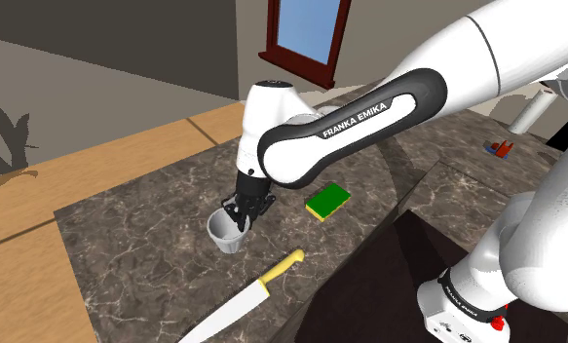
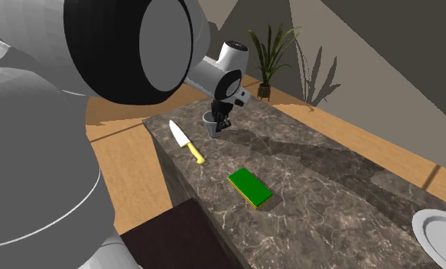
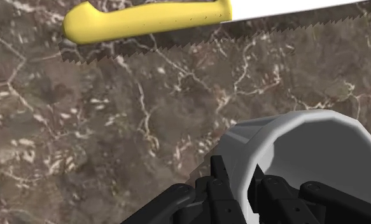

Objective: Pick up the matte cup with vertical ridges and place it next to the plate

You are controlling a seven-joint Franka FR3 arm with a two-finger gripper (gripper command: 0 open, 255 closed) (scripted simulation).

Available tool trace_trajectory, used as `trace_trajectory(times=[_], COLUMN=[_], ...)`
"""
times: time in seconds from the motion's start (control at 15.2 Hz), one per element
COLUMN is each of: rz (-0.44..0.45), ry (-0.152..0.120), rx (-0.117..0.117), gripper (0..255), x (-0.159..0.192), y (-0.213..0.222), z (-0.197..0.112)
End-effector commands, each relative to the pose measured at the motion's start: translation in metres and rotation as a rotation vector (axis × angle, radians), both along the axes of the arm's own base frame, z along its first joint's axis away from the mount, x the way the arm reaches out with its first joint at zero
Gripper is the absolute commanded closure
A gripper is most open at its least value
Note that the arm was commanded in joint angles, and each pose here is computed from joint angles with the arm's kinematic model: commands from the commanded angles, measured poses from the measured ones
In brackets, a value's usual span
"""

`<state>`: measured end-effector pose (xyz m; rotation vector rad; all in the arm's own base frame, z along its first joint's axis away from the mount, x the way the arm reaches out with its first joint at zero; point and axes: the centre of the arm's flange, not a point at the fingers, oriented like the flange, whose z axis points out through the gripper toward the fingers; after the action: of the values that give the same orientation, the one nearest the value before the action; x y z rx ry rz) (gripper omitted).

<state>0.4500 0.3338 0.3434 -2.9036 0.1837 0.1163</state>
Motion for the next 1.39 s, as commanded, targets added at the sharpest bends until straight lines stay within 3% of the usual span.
trace_trajectory(times=[0.0,0.13,1.32], rz=[0.001,0.001,0.001], ry=[0.001,0.001,0.001], rx=[0.0,0.0,0.0], gripper=[255,255,255], x=[0.0,0.0,0.0], y=[0.0,0.0,0.0], z=[-0.001,-0.001,0.094])
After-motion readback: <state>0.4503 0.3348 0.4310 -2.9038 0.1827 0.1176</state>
